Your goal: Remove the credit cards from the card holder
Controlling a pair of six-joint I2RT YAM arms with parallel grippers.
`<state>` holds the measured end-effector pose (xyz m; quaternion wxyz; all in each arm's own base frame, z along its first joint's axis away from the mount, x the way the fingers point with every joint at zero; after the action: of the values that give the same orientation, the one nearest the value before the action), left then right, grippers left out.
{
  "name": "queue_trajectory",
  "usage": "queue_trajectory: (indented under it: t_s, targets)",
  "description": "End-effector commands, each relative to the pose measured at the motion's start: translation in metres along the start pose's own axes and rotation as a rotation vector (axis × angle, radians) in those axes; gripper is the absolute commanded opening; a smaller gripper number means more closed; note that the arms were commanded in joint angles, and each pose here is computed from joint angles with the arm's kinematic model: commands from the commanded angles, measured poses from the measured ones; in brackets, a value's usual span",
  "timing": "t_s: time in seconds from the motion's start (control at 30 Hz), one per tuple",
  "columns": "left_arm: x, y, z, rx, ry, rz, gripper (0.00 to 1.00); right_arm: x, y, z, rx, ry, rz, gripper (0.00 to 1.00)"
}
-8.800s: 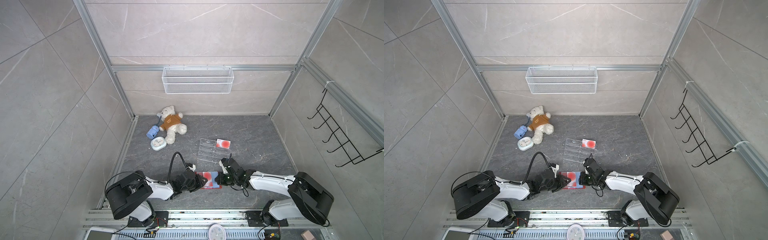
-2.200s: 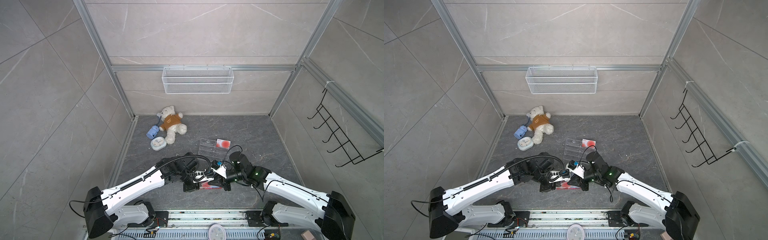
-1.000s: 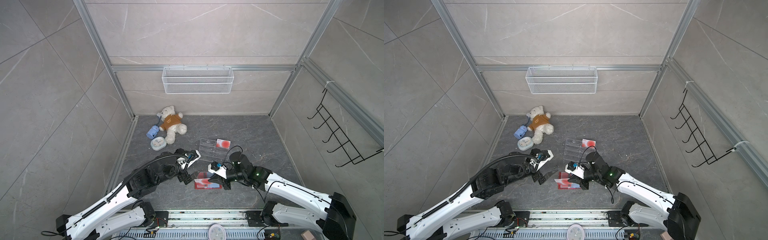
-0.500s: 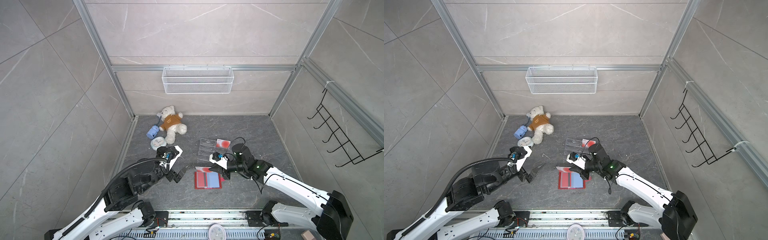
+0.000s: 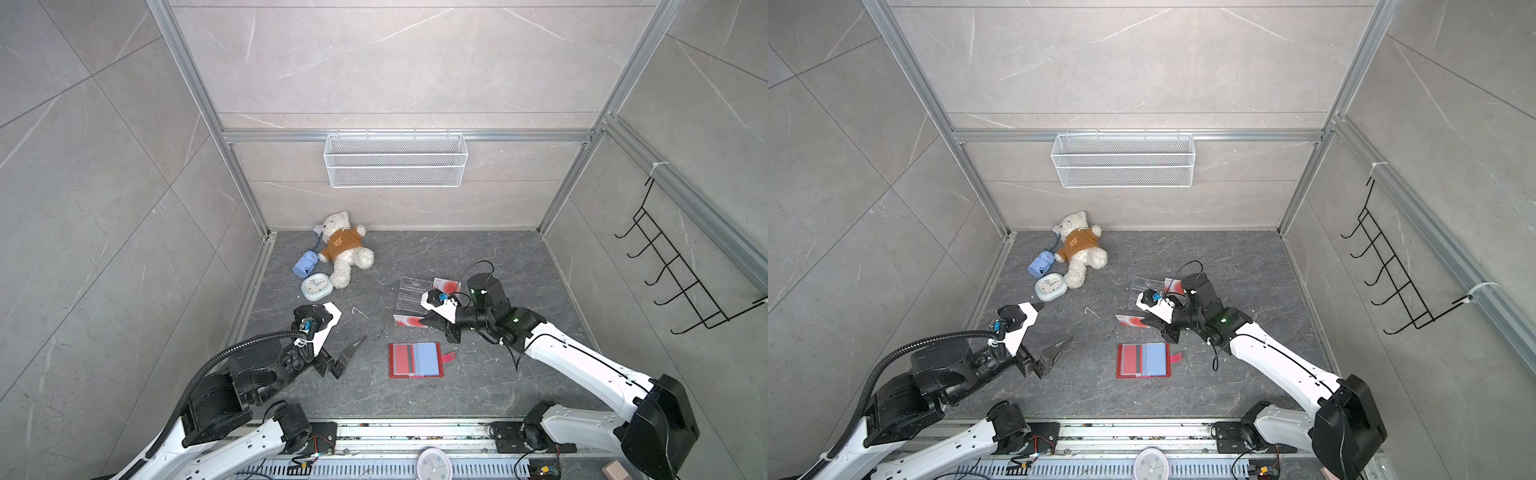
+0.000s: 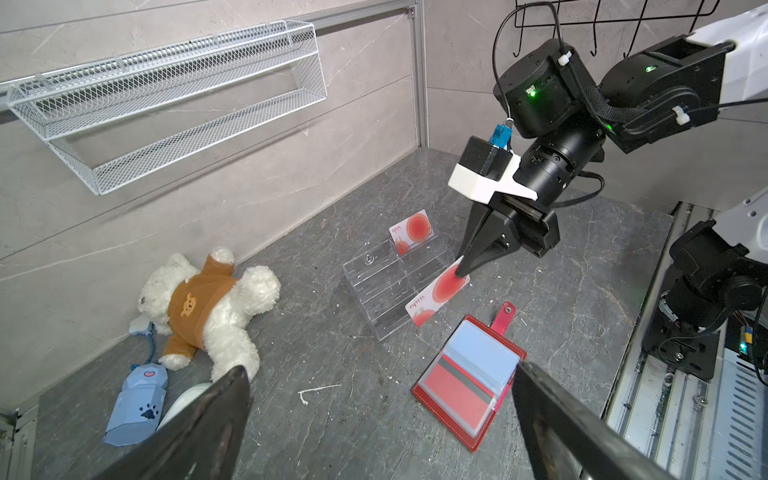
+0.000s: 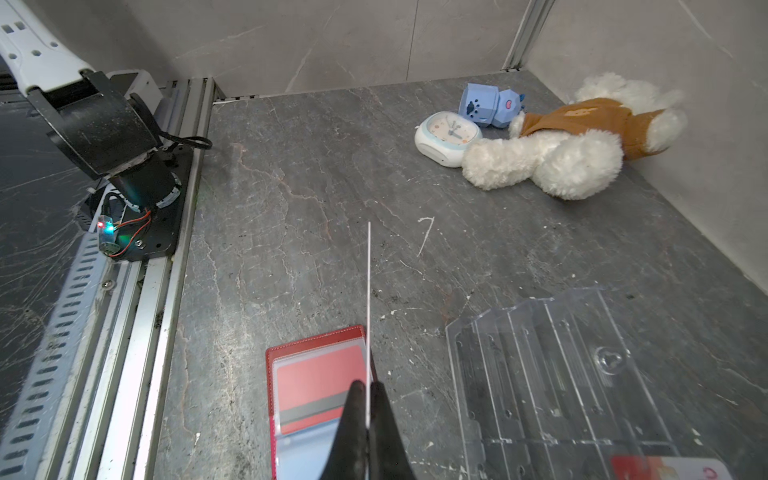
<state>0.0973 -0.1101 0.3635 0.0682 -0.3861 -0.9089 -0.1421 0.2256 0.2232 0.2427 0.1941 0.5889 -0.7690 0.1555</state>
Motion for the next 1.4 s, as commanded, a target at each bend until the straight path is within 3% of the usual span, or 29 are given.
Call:
queue_trajectory:
  t_s: [0.0,0.43,1.37]
  targets:
    - [0.002,0.001,0.006,0.023,0.020,-0.007,1.00,0.004,-0.010,-0.005,0.023,0.005,-0.006,0.00]
    - [-0.019,-0.019,0.023,0.013,0.072,0.126,1.00,0.024,-0.056,-0.001,-0.009,-0.009,0.080,0.00]
    - [-0.068,-0.031,0.020,-0.017,0.103,0.154,1.00,0.062,-0.136,0.030,-0.123,-0.062,0.107,0.00]
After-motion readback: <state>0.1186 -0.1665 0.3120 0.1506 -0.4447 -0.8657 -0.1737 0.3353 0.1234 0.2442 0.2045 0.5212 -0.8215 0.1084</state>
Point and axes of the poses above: each gripper's point midway between its finger pads, its own x axis back along the fingers, its own y axis along the line the jaws close on, z = x × y, the point moved 7 cm from there along x, back along the fingers, and after that the axes turned 4 degrees about -x, right-handed, at the moved point
